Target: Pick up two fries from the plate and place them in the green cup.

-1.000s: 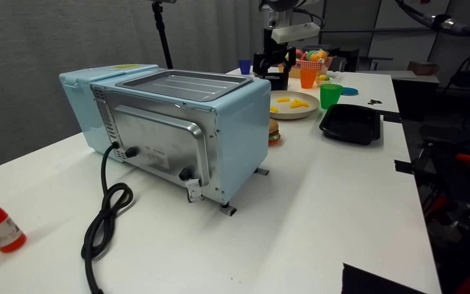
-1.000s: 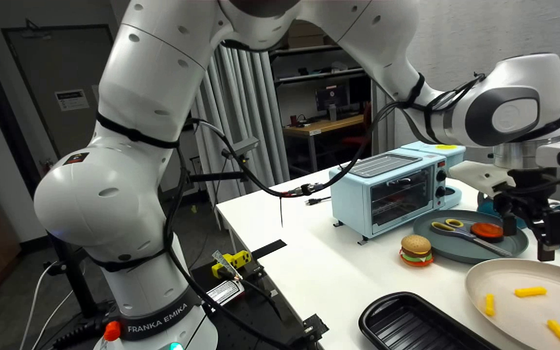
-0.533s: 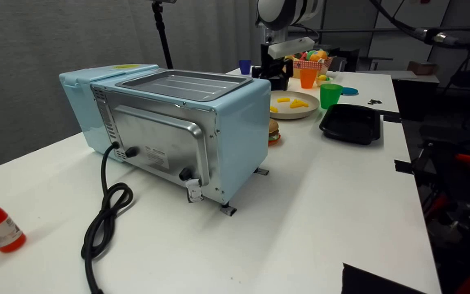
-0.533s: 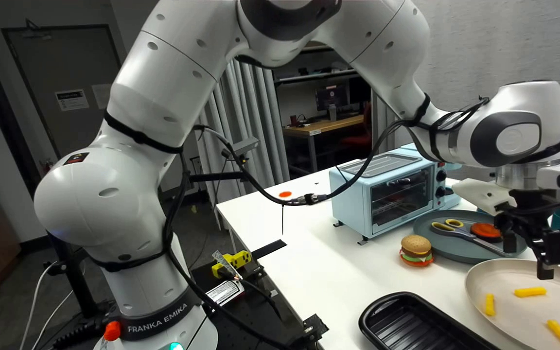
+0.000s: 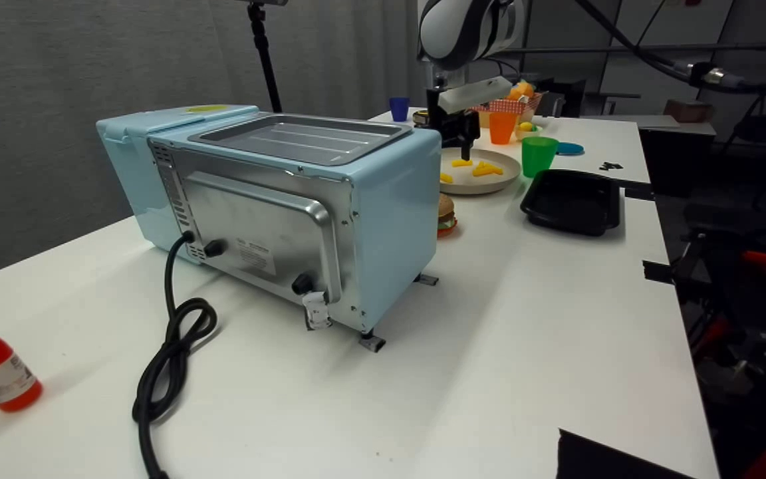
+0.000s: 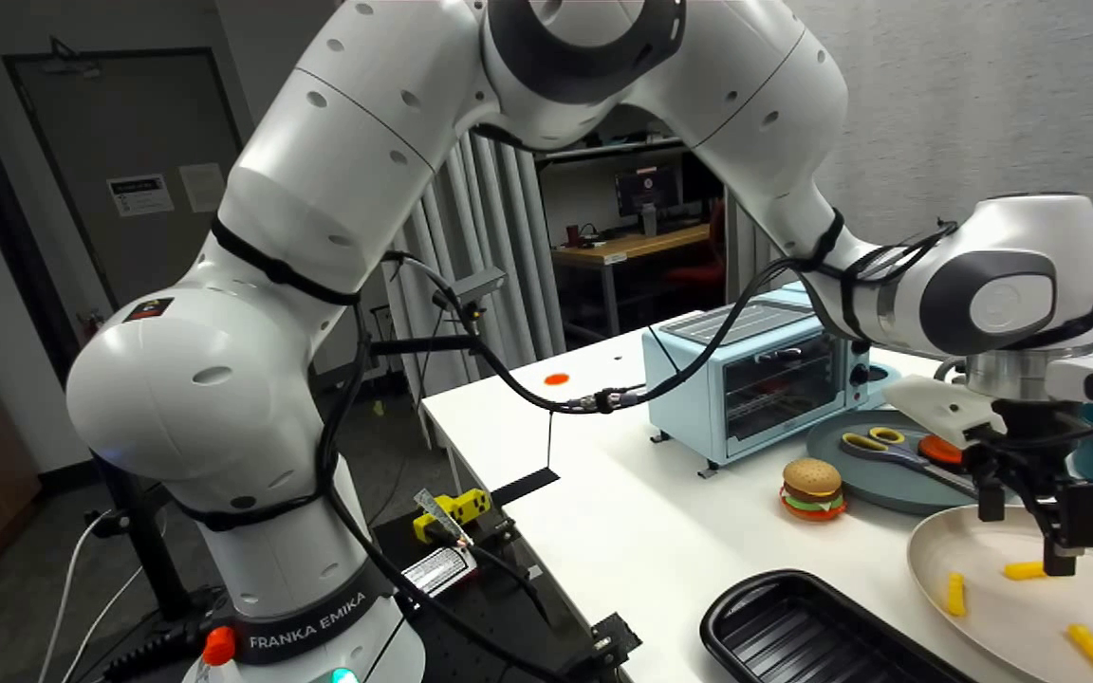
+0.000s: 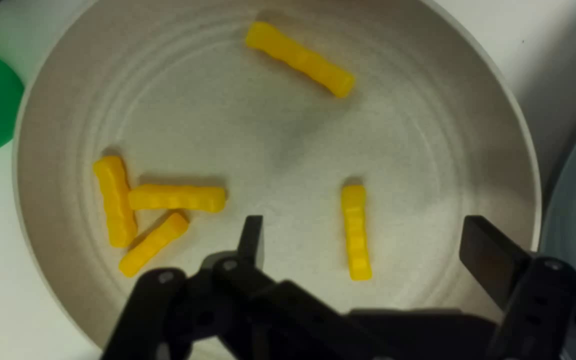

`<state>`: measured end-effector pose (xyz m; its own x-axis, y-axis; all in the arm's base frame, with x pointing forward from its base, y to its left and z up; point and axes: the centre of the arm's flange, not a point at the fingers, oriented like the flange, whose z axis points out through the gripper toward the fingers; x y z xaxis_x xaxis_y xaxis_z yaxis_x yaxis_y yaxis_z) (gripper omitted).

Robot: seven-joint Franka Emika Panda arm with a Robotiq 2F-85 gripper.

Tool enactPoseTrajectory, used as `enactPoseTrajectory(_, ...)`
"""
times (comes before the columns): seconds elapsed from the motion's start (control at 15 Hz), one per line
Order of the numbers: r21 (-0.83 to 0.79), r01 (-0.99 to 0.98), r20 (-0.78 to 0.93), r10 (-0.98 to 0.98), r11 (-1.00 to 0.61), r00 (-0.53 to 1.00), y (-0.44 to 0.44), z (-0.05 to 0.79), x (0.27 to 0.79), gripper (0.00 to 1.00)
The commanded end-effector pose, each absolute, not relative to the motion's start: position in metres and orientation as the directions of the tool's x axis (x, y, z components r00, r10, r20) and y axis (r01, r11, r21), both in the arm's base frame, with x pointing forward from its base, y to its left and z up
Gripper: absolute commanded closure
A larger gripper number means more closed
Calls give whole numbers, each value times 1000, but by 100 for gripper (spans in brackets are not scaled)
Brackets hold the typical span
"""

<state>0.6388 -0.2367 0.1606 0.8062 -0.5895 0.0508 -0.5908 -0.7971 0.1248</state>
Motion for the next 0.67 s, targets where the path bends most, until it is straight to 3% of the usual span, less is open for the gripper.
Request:
enactPoseTrajectory(0.0, 129, -606, 58, -604, -785, 795, -249, 155, 651, 0)
enactPoseTrajectory(0.4, 142, -602, 57, -600, -786, 798, -254, 143, 656, 0)
enactPoseTrajectory(0.6, 148, -597, 47, -597, -788, 801, -253, 136, 657, 7)
